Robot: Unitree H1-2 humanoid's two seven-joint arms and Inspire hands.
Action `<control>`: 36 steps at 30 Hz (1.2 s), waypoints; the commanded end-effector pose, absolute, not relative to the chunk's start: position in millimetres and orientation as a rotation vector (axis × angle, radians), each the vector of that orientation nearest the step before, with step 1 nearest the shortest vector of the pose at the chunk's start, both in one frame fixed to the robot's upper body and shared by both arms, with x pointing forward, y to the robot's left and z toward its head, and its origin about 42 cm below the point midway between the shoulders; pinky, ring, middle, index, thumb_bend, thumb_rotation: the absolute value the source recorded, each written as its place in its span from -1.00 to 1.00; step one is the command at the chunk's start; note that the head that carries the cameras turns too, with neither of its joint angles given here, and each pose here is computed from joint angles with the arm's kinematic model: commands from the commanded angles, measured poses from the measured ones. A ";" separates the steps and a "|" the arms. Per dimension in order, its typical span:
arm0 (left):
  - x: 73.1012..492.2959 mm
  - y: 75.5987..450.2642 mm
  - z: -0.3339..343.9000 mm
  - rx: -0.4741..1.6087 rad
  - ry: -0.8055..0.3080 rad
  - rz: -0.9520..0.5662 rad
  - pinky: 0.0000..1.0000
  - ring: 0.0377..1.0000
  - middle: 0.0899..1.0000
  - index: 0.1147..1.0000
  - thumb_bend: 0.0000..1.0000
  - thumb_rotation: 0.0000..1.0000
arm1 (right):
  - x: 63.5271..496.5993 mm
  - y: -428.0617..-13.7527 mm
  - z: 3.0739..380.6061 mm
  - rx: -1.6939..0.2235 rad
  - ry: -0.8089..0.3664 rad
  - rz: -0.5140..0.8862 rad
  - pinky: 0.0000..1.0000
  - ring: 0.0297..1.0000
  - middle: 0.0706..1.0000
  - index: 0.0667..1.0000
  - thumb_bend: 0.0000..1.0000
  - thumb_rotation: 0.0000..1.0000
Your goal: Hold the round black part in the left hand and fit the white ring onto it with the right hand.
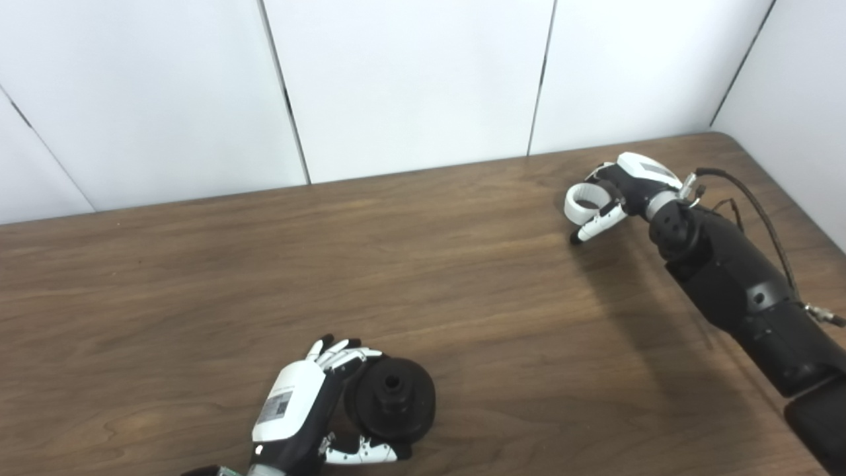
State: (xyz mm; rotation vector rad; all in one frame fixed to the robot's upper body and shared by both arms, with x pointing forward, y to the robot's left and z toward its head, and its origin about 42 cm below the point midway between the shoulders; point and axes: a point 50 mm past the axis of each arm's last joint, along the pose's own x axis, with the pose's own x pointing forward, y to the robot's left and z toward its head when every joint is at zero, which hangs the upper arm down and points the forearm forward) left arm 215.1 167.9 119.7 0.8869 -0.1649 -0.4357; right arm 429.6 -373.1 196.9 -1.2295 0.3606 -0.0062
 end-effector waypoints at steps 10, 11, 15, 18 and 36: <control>208.4 169.9 114.2 0.914 -0.132 -0.473 1.00 0.76 0.54 -0.17 0.05 -0.90 | 439.2 -379.3 229.3 -1.286 0.270 -0.061 1.00 0.87 0.82 0.31 0.57 -0.56; 208.5 169.8 114.2 0.914 -0.132 -0.473 1.00 0.76 0.54 -0.16 0.05 -0.90 | 439.0 -379.7 228.9 -1.287 0.269 -0.060 1.00 0.87 0.81 0.30 0.56 -0.57; 208.5 170.0 113.8 0.908 -0.136 -0.470 1.00 0.75 0.53 -0.17 0.05 -0.90 | 436.8 -380.9 226.7 -1.283 0.245 -0.071 1.00 0.83 0.75 0.04 0.24 -0.68; 208.6 170.1 114.3 0.911 -0.126 -0.470 1.00 0.76 0.54 -0.16 0.05 -0.90 | 435.3 -381.1 225.9 -1.282 0.220 -0.081 0.97 0.78 0.66 -0.09 0.06 -0.73; 209.6 169.8 117.8 0.919 -0.131 -0.467 1.00 0.76 0.54 -0.16 0.05 -0.90 | 427.8 -381.1 225.2 -1.307 0.170 -0.045 0.96 0.77 0.62 -0.10 0.04 -0.74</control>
